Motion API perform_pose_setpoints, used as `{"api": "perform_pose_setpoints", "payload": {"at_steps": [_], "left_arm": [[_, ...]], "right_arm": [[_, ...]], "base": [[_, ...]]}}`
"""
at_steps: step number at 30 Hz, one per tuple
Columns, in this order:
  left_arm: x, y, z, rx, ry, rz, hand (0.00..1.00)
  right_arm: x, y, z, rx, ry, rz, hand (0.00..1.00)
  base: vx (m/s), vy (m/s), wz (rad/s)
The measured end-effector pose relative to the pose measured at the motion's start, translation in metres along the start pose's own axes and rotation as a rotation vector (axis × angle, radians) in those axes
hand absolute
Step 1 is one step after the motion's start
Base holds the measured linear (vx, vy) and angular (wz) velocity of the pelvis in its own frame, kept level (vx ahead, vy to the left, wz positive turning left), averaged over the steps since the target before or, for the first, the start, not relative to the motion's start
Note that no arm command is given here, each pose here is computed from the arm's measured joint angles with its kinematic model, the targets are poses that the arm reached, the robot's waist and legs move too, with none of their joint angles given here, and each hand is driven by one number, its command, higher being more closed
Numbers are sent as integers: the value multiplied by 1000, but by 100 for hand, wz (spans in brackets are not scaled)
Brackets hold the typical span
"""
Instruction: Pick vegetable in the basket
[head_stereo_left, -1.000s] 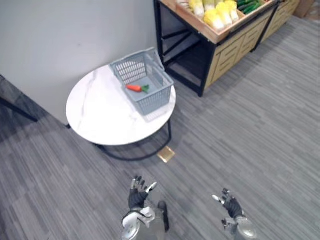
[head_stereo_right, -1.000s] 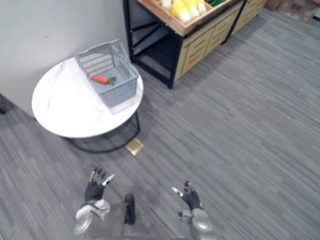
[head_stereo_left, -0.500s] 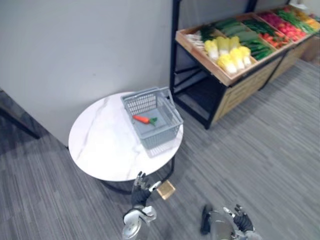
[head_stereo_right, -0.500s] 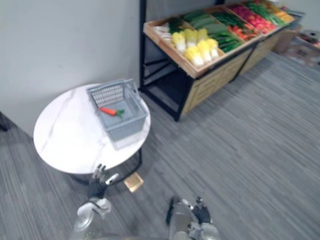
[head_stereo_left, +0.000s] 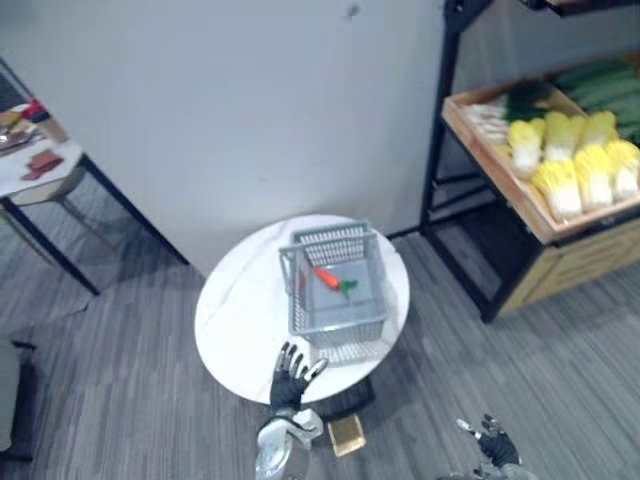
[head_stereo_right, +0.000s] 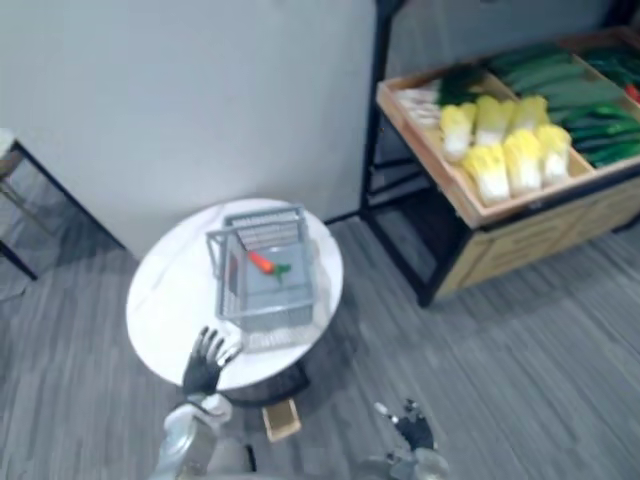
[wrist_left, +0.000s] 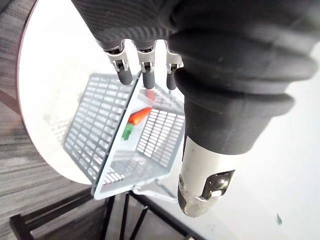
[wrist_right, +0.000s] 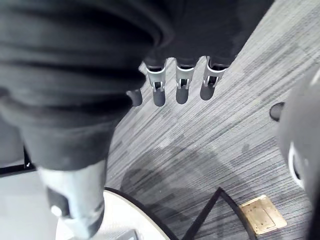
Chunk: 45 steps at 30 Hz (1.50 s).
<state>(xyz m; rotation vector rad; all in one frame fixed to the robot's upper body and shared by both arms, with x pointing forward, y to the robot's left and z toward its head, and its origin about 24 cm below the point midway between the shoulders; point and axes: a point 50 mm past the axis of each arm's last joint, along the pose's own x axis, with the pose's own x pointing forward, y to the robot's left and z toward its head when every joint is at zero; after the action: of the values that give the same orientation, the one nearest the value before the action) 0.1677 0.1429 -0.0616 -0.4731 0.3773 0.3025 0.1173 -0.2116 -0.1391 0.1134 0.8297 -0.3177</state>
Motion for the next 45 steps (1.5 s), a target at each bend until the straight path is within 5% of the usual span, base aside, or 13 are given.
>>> {"api": "perform_pose_setpoints", "payload": {"at_steps": [17, 25, 30, 39, 45], "left_arm": [[-8, 90, -26, 157, 176, 329, 0], [-22, 150, -30, 104, 246, 661, 0], [-75, 180, -71, 94, 480, 871, 0], [-75, 173, -85, 236, 646, 731, 0], [-30, 152, -64, 297, 547, 611, 0]], "right_arm": [[5, 37, 24, -65, -83, 134, 0], [-9, 86, 112, -185, -465, 312, 0], [-45, 116, 212, -385, -938, 313, 0], [-130, 223, 315, -840, -1574, 341, 0], [-147, 259, 360, -1045, -1627, 236, 0]], "base": [[120, 71, 9], [21, -209, 40], [104, -133, 7], [73, 16, -2], [-74, 15, 7]]}}
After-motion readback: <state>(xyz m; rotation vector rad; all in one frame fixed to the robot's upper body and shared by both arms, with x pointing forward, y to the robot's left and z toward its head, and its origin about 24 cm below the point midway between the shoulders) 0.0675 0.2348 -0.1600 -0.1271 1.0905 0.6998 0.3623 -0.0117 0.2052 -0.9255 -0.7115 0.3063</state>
